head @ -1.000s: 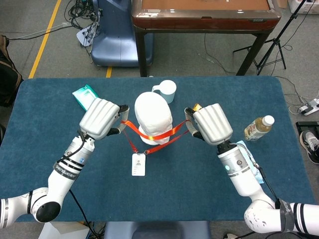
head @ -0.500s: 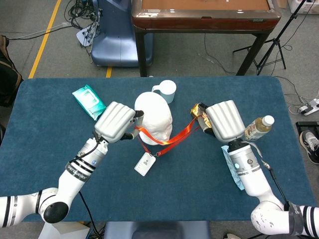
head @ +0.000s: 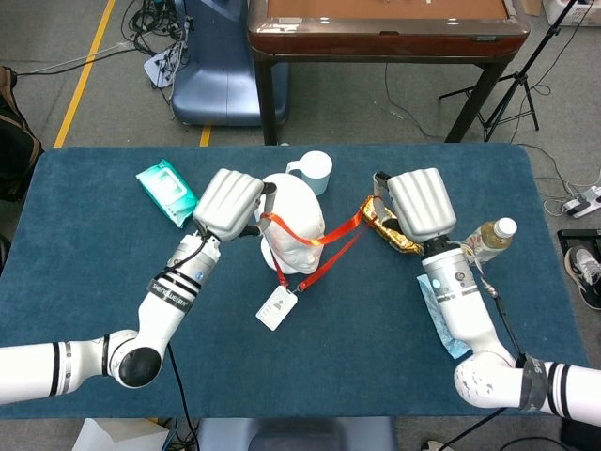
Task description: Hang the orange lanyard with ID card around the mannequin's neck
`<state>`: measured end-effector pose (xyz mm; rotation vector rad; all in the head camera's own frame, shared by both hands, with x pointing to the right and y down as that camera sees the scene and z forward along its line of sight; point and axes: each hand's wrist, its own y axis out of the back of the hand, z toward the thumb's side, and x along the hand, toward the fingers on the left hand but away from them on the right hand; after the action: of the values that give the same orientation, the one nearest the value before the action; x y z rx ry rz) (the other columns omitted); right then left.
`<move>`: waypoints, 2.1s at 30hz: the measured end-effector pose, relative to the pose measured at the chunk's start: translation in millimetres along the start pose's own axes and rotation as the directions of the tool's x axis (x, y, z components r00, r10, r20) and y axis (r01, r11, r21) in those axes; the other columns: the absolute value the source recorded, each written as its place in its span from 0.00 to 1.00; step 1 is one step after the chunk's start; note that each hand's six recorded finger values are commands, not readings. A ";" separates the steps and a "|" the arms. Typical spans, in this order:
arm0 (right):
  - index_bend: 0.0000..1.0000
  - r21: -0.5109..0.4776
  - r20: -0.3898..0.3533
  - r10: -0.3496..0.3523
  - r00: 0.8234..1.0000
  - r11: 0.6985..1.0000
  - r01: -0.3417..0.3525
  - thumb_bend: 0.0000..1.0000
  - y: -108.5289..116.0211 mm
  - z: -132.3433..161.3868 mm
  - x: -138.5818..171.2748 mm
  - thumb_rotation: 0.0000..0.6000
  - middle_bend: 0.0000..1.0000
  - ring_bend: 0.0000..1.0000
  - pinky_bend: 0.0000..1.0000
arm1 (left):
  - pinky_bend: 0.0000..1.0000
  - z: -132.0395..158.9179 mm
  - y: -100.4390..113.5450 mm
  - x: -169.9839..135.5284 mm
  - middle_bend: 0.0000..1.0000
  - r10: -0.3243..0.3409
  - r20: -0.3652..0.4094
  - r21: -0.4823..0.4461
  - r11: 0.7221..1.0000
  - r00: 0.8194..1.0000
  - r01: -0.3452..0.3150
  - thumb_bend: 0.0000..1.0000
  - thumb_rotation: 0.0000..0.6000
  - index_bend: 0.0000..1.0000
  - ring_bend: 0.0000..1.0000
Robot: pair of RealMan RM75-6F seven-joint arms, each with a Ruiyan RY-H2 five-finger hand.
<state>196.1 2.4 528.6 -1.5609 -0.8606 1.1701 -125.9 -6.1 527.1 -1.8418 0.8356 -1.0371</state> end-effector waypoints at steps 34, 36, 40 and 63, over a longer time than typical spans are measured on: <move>0.66 0.031 0.183 0.052 0.982 0.998 -0.059 0.47 -35.1 0.3 -68.2 1.00 0.96 1.00 1.00 | 0.97 -53.9 -8.3 71.7 1.00 0.058 -0.220 0.038 0.998 0.974 -0.051 0.35 1.00 0.63 1.00; 0.66 0.030 0.189 0.055 0.980 0.998 -0.062 0.47 -37.1 1.3 -71.2 1.00 0.96 1.00 1.00 | 0.97 -56.1 -9.8 75.2 1.00 0.058 -0.230 0.041 0.998 0.971 -0.050 0.35 1.00 0.63 1.00; 0.66 0.032 0.197 0.062 0.978 0.997 -0.070 0.47 -40.5 4.4 -76.0 1.00 0.96 1.00 1.00 | 0.97 -59.7 -12.6 80.8 1.00 0.057 -0.244 0.047 0.998 0.968 -0.047 0.35 1.00 0.63 1.00; 0.41 0.066 0.204 0.082 0.976 0.993 -0.097 0.33 -43.0 53.9 -101.2 1.00 0.95 1.00 1.00 | 0.95 -82.7 -24.1 98.6 0.93 0.044 -0.326 0.094 0.995 0.944 -0.013 0.15 1.00 0.31 0.97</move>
<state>115.7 -63.1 593.8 -1.4500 -0.8729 1.4285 -153.1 -107.0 606.1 -1.5983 0.9881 -1.3642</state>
